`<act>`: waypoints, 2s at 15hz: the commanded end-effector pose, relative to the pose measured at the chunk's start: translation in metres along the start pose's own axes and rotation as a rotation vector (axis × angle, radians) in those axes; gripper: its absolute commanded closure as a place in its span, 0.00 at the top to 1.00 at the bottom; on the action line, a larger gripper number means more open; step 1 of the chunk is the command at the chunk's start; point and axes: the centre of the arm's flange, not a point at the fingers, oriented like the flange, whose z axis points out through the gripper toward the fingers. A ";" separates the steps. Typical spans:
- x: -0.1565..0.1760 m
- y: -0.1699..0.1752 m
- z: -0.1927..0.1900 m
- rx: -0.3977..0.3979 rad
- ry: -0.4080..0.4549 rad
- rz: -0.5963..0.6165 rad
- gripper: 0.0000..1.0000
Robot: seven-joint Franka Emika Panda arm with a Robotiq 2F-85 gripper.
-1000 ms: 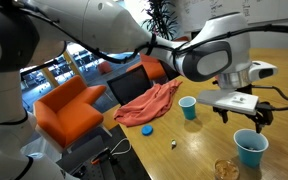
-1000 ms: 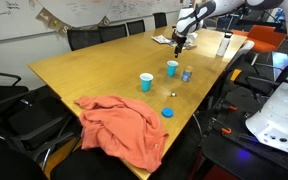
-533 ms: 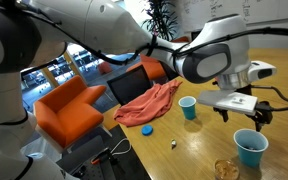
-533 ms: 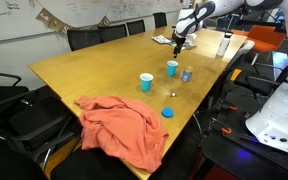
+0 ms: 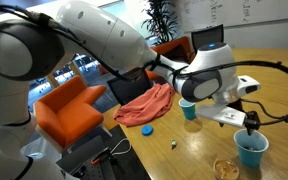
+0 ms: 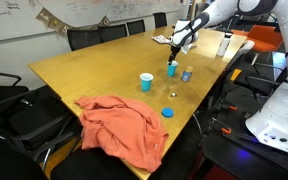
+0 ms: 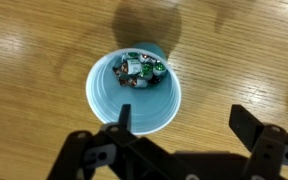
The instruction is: Move the blue cup on the right to the left
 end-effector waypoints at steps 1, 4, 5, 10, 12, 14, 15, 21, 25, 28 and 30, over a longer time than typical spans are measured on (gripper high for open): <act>-0.006 -0.005 0.017 0.003 0.018 0.029 1.00; -0.010 -0.005 0.029 0.014 0.009 0.026 1.00; -0.011 -0.005 0.031 0.015 0.009 0.026 1.00; -0.012 -0.007 0.040 0.020 0.023 0.021 0.61; -0.012 -0.007 0.042 0.021 0.021 0.022 0.44; -0.013 -0.008 0.043 0.022 0.020 0.022 0.29; -0.012 -0.008 0.043 0.022 0.019 0.023 0.22; -0.014 -0.012 0.027 0.017 0.027 0.023 0.00; -0.019 -0.037 -0.009 0.008 0.041 -0.037 0.01; -0.020 -0.071 -0.033 0.000 0.050 -0.122 0.01; -0.022 -0.100 -0.044 -0.008 0.049 -0.195 0.01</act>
